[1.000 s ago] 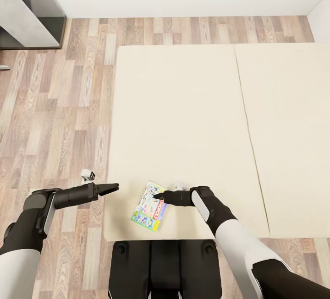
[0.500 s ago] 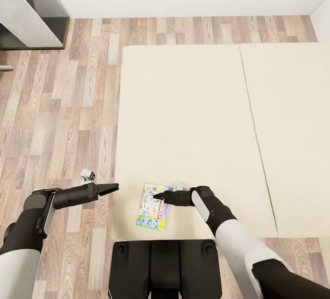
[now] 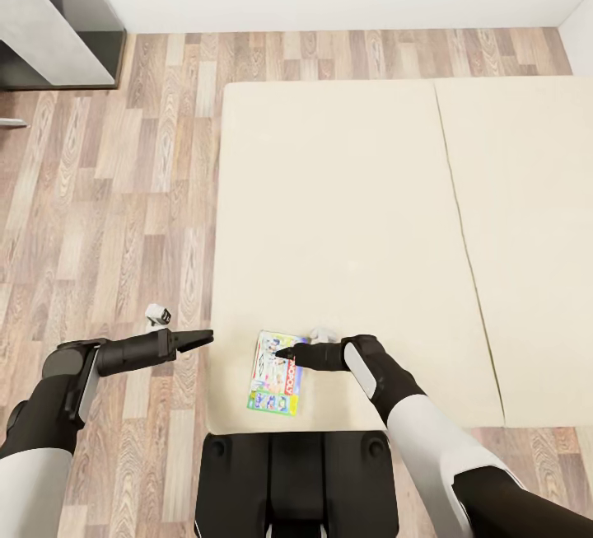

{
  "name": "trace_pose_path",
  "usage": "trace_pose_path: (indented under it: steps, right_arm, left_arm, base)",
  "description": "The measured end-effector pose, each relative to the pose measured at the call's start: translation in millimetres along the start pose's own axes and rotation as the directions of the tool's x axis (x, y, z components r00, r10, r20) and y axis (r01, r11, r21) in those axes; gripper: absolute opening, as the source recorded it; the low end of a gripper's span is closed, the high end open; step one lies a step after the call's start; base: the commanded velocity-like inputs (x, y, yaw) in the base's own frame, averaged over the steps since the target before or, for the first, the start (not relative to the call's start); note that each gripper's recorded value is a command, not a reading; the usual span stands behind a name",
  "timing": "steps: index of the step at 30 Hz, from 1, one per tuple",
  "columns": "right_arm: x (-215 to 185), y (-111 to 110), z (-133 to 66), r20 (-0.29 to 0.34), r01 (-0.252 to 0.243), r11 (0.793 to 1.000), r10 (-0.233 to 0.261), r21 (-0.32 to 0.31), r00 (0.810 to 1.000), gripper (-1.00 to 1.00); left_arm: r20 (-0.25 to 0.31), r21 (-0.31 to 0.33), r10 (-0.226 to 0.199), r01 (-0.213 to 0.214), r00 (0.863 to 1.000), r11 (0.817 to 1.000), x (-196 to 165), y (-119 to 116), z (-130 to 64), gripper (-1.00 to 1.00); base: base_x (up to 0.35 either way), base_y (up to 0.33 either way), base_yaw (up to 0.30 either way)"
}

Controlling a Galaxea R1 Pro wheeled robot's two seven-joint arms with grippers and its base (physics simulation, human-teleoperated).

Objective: Put all the toys in the child's room - the three board games (two on the bed and one on the table), the two jigsaw puzzles on the table, and the tennis ball on the table - inside the toy box on the table in the child's room.

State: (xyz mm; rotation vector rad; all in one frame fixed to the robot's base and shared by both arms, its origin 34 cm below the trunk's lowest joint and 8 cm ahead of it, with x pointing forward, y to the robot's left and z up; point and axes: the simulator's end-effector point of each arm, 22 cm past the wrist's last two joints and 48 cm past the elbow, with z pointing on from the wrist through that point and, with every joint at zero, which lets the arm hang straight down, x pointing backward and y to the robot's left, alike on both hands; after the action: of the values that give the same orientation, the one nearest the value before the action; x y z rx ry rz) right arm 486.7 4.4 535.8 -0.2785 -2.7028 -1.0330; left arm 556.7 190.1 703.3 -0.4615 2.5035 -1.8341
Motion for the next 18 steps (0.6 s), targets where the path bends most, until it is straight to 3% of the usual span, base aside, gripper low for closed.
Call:
trace_pose_path:
  steps: [18]
  right_arm:
    - [0.0,0.1,0.0,0.000,0.001,1.000,-0.001,0.000,1.000,1.00]
  left_arm:
    - [0.000,0.000,0.000,0.000,1.000,1.000,0.0,0.0,0.0,1.00]
  base:
    - [-0.009,0.099,0.000]
